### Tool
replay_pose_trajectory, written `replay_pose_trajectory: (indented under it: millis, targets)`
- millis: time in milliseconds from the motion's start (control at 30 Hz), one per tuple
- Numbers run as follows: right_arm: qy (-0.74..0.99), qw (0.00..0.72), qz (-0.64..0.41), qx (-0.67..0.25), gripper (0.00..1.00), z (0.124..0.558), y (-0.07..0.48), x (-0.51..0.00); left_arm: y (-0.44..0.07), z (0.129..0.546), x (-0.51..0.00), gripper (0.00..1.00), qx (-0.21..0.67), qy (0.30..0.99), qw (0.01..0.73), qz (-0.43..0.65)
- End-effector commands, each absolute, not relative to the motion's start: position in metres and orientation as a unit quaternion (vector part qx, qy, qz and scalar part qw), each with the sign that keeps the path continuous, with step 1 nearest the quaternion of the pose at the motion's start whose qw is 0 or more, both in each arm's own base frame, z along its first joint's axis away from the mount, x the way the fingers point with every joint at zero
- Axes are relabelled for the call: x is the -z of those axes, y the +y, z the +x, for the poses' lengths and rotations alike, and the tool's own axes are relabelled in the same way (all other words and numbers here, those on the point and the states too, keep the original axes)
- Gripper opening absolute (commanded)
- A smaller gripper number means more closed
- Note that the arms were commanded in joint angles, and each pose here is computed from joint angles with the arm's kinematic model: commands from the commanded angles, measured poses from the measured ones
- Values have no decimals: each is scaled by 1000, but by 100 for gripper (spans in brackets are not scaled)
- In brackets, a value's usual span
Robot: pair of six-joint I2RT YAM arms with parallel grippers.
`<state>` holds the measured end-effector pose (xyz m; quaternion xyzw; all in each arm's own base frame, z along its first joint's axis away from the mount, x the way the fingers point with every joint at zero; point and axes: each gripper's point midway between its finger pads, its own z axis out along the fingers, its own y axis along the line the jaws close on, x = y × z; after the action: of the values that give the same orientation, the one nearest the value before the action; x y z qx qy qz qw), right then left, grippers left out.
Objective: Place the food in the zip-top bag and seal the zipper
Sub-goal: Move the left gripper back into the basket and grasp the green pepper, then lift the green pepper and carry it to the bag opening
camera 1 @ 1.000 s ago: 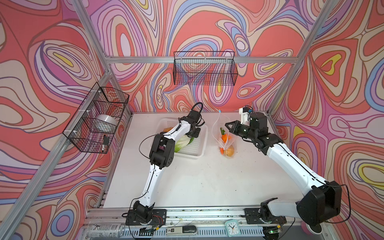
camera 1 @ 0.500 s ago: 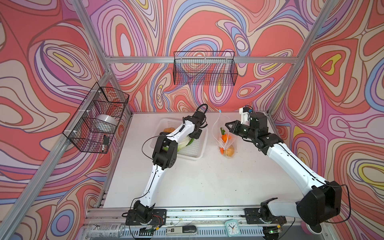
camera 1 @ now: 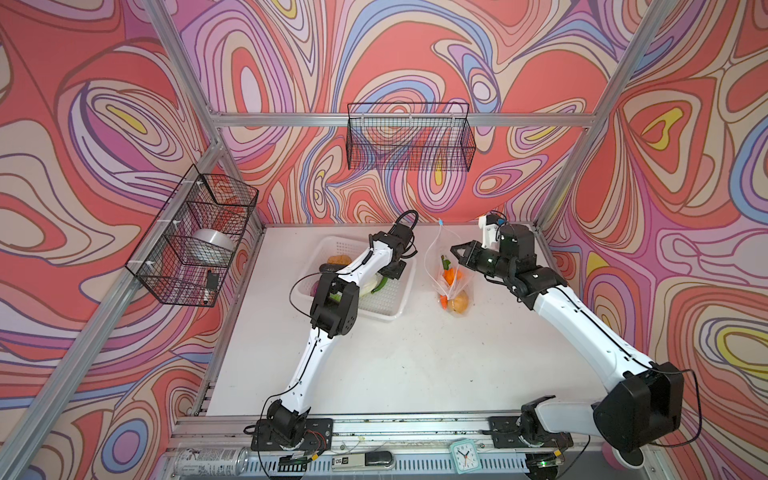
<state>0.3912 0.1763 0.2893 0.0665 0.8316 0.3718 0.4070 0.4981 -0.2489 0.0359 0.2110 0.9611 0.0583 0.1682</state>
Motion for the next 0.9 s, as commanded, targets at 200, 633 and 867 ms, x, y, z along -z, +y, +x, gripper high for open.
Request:
replay_pose_trajectory:
  millis: [200, 633, 867]
  targets:
    - [822, 424, 62, -374, 0, 394, 175, -306, -232, 470, -30, 18, -78, 966, 111, 220]
    - [823, 423, 62, -373, 0, 392, 174, -304, -251, 467, -106, 19, 12, 968, 193, 160]
    - [822, 425, 63, -373, 0, 390, 174, -305, -253, 455, -82, 19, 31, 980, 165, 111]
